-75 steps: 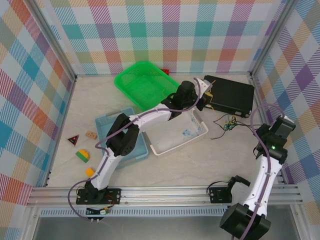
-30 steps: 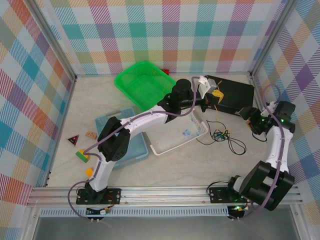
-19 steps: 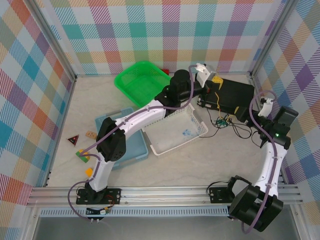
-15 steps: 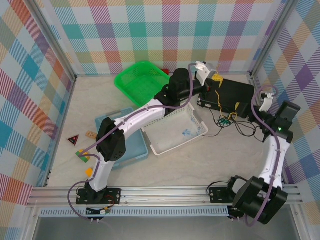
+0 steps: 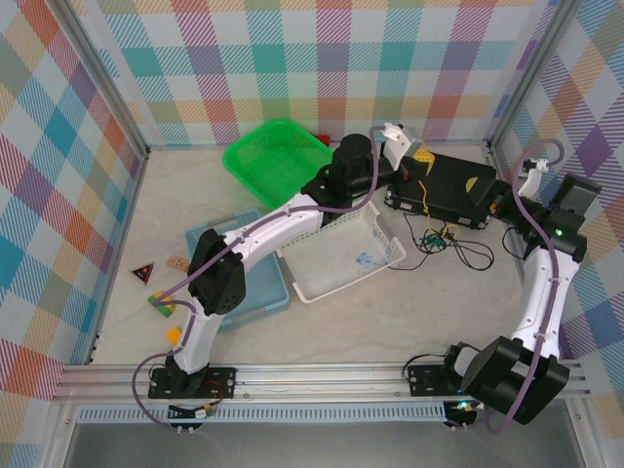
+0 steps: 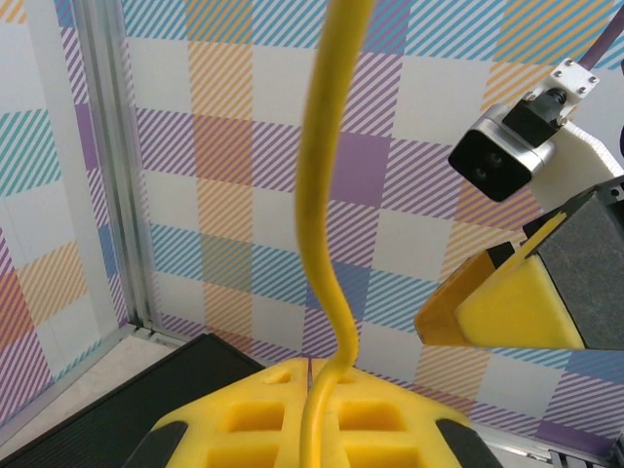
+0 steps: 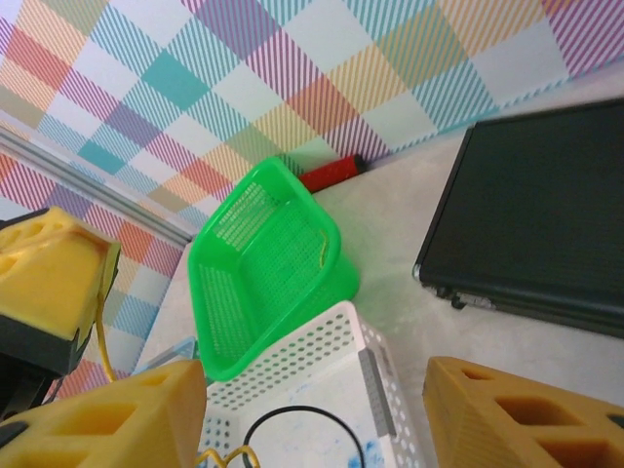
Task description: Untangle the cables
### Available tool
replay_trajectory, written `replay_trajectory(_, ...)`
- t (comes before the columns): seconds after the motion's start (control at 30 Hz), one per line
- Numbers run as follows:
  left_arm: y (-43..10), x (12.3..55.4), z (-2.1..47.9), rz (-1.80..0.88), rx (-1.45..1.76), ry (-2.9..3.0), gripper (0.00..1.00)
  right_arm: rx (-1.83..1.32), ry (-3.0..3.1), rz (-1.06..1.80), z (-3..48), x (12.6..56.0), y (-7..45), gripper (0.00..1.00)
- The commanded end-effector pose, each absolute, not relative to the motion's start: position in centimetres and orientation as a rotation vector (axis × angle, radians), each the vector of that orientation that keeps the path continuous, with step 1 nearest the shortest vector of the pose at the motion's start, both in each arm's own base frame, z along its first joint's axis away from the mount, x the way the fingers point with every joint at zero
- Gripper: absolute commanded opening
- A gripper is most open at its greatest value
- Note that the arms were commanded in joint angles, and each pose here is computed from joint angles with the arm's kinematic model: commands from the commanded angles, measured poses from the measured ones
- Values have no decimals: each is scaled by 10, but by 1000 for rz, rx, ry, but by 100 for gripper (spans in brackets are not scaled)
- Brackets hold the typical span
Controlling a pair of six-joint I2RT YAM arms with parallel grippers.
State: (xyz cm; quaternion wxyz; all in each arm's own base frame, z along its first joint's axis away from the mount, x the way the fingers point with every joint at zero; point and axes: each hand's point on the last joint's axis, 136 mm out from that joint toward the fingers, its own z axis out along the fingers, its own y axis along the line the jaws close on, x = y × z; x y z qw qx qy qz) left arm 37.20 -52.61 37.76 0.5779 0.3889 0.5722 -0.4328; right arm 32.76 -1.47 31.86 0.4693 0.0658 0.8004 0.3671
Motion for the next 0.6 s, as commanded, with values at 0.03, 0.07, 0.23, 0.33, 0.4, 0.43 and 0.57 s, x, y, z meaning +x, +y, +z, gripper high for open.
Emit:
replay_trajectory(0.03,-529,366,389,-1078,899,1311,0,103,1972,975,331,318,0,62)
replay_trajectory(0.07,-529,368,391,-1095,877,1305,0,85,1972,979,331,317,1,62)
replay_trajectory(0.23,-530,380,398,-1098,827,1312,0,-94,1876,1072,340,310,19,59)
replay_trajectory(0.33,-534,382,401,-1132,815,1321,0,-270,1819,1047,341,305,37,61)
replay_trajectory(0.4,-536,381,404,-1146,817,1315,0,-364,1812,1050,340,303,52,61)
replay_trajectory(0.43,-536,380,406,-1148,818,1309,0,-390,1821,1054,339,302,57,61)
replay_trajectory(0.57,-535,376,412,-1146,831,1298,0,-499,1800,994,330,303,67,62)
